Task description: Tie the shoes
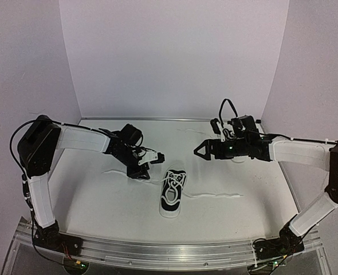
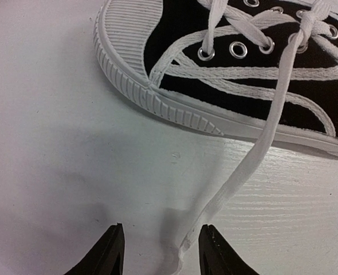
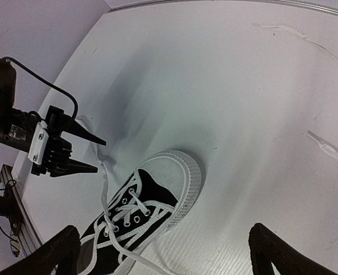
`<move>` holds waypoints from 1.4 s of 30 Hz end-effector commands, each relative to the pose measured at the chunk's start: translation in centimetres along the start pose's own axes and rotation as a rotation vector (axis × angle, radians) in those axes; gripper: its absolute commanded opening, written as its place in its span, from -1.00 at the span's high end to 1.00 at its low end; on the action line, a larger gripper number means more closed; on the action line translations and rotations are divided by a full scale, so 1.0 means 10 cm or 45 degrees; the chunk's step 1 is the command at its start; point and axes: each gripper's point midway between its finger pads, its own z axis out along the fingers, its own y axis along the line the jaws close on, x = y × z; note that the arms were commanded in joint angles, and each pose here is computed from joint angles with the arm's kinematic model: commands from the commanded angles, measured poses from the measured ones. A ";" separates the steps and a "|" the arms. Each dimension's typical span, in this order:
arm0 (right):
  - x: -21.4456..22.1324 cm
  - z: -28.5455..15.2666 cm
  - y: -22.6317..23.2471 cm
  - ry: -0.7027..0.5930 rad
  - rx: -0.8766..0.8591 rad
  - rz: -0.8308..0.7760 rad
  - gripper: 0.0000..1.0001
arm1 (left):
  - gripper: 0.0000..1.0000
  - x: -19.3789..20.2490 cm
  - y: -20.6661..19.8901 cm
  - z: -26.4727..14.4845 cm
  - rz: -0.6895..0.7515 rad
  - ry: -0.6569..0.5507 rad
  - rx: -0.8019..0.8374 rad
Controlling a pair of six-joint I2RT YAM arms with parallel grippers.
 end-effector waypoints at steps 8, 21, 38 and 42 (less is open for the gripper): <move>-0.10 -0.07 0.02 -0.056 -0.026 -0.001 -0.97 | 0.24 -0.11 -0.05 0.17 0.083 -0.016 0.093; -0.10 -0.02 0.02 -0.064 -0.042 0.010 -0.97 | 0.03 -0.15 -0.21 0.11 0.106 -0.023 0.145; -0.10 -0.04 0.04 -0.066 -0.049 0.010 -0.97 | 0.15 -0.32 -0.23 -0.09 0.137 -0.117 0.128; -0.12 -0.05 0.04 -0.071 -0.049 0.009 -0.97 | 0.19 -0.31 -0.28 0.00 0.152 -0.126 0.156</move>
